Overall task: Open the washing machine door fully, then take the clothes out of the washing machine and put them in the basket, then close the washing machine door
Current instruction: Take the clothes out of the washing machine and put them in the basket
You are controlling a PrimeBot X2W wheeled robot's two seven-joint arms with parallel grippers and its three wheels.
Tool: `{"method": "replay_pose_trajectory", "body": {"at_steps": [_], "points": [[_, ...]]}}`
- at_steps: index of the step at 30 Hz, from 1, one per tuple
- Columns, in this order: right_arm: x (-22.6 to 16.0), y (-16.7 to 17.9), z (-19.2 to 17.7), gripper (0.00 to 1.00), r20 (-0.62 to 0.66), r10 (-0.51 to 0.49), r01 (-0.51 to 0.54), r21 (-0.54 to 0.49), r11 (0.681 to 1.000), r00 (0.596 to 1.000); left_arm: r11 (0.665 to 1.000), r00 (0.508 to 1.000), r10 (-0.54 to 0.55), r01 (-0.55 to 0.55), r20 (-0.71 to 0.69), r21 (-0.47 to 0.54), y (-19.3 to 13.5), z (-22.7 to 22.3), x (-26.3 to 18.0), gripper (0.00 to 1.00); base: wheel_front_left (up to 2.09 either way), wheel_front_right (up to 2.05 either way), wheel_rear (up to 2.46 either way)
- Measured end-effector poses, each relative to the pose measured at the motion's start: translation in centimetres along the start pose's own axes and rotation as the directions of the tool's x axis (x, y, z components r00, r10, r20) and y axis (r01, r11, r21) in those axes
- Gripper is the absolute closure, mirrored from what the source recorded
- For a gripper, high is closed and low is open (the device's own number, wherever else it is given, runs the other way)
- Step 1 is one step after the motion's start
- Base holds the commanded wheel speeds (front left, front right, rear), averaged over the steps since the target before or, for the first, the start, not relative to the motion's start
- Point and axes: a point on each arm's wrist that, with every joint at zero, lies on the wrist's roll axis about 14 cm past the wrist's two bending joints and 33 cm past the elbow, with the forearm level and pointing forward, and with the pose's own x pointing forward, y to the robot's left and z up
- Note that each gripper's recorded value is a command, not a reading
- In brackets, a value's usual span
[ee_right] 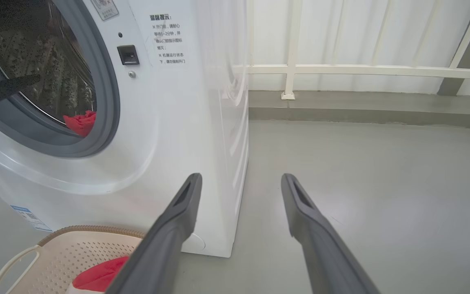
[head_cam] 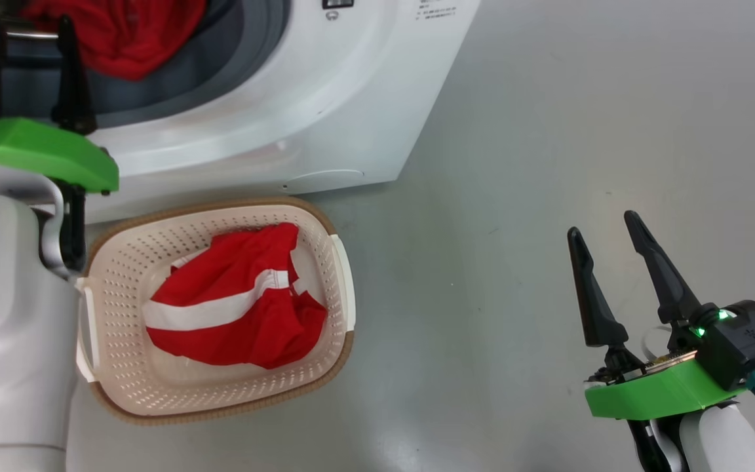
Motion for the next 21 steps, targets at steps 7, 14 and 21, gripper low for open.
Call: {"method": "replay_pose_trajectory", "body": {"at_steps": [7, 14, 21], "points": [[0.3, -0.4, -0.7, 0.00, -0.019, -0.009, 0.009, -0.007, 1.000, 1.000, 1.000, 0.996, -0.012, 0.010, -0.093, -0.022, -0.5, -2.1, 1.9, 0.00, 0.00, 0.00, 0.00], [0.8, -0.3, -1.2, 0.00, -0.030, -0.005, 0.004, -0.012, 1.000, 1.000, 0.998, 0.982, -0.013, 0.001, -0.187, -0.062, -1.2, -3.2, 4.2, 0.00, 0.00, 0.00, 0.00], [0.7, -0.9, -1.3, 0.00, -0.035, -0.021, 0.020, -0.016, 1.000, 0.999, 0.998, 0.942, -0.001, -0.023, -0.336, -0.066, -1.0, -5.9, 5.0, 0.00, 0.00, 0.00, 0.00]]}}
